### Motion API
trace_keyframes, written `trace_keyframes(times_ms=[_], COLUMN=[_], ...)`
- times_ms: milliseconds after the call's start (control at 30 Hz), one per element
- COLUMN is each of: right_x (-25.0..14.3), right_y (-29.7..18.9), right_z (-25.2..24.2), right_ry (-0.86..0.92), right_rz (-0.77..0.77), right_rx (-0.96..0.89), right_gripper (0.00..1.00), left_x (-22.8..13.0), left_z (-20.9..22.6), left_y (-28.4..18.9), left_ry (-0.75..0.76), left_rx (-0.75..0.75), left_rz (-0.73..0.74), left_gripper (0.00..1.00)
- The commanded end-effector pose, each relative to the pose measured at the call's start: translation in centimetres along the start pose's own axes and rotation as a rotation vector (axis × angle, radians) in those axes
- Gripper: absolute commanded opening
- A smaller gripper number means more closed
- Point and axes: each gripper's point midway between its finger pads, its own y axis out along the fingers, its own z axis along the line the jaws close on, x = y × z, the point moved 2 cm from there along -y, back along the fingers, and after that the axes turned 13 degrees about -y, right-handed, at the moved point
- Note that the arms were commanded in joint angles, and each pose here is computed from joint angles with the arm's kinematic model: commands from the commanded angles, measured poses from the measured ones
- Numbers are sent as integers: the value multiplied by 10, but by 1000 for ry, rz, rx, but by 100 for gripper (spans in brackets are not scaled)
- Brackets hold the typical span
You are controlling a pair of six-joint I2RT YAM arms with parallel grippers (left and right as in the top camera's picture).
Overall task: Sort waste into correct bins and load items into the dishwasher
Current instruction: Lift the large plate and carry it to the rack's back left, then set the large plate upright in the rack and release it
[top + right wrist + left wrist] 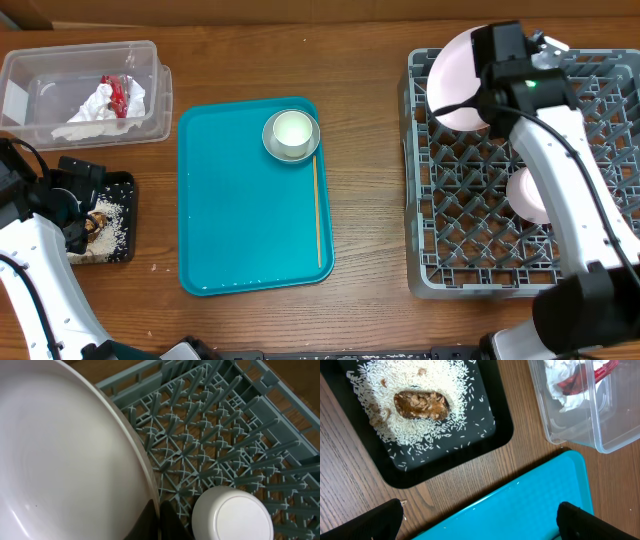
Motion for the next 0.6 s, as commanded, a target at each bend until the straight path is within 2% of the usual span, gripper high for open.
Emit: trace_keyframes(times_ms=[0,533,567], right_x=[-2,-15,-16], right_y=[14,1,-2], right_z=[2,31,35], right_ry=[-36,-142,-163], right_rz=[8,-11,-14], right_rx=[-57,-59,-51], right_gripper=[4,4,8], left_x=[1,1,1], left_z=[1,1,1], left_y=[1,1,1], left_ry=[-12,-12,-12], left_rx=[7,7,7], left_rz=[-6,-6,-6], left_gripper=[100,100,100])
